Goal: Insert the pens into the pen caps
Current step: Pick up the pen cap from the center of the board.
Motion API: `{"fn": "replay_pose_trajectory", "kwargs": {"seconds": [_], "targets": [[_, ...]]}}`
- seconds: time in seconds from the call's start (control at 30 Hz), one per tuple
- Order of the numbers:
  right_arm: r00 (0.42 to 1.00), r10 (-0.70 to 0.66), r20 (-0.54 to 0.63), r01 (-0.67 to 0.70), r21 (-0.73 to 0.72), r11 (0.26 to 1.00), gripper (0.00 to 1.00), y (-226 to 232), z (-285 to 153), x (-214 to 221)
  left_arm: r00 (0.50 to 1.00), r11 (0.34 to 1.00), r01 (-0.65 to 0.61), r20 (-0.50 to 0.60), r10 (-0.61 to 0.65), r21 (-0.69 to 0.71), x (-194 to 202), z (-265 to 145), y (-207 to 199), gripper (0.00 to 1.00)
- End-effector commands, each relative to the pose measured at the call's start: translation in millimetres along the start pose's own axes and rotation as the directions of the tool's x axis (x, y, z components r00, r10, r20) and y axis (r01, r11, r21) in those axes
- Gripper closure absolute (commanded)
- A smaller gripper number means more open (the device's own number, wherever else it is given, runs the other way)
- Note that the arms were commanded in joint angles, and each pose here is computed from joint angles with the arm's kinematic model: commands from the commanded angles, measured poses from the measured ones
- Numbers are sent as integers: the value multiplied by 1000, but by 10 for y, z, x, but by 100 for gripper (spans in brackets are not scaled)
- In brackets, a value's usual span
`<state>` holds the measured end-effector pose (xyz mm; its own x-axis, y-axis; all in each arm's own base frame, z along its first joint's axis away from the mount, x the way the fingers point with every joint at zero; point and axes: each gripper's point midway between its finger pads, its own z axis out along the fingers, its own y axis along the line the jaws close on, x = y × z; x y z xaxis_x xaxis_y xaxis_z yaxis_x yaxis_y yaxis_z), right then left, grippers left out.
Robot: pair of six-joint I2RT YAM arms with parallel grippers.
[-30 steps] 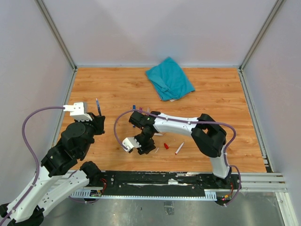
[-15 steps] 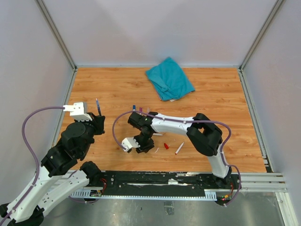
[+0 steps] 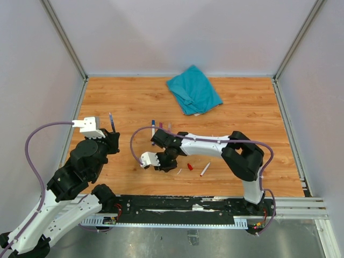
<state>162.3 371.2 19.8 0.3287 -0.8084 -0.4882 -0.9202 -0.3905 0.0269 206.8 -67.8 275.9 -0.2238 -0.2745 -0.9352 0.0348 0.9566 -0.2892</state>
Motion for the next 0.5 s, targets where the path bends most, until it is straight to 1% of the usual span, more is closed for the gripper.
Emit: {"fn": "replay_pose_trajectory", "kwargs": {"seconds": [0.0, 0.1, 0.2, 0.3, 0.37, 0.47], "targets": [[976, 208, 60, -216, 191, 957, 99, -144, -85, 28, 1000, 1000, 16, 22, -15, -16, -39, -6, 37, 99], [948, 286, 136, -315, 303, 900, 99, -212, -202, -12, 999, 1000, 20, 27, -19, -16, -48, -13, 42, 99], [914, 355, 196, -404, 396, 824, 99, -257, -342, -53, 999, 1000, 20, 27, -19, -12, -49, -13, 34, 99], [866, 444, 232, -500, 445, 743, 99, -241, -467, -85, 1000, 1000, 18, 24, -18, -10, -42, -11, 31, 99], [815, 526, 243, -574, 461, 677, 99, -222, -535, -65, 999, 1000, 19, 26, -19, -11, -46, -13, 34, 99], [717, 656, 234, -671, 486, 560, 99, -166, -595, 42, 1000, 1000, 18, 26, -18, -13, -44, -11, 36, 99]]}}
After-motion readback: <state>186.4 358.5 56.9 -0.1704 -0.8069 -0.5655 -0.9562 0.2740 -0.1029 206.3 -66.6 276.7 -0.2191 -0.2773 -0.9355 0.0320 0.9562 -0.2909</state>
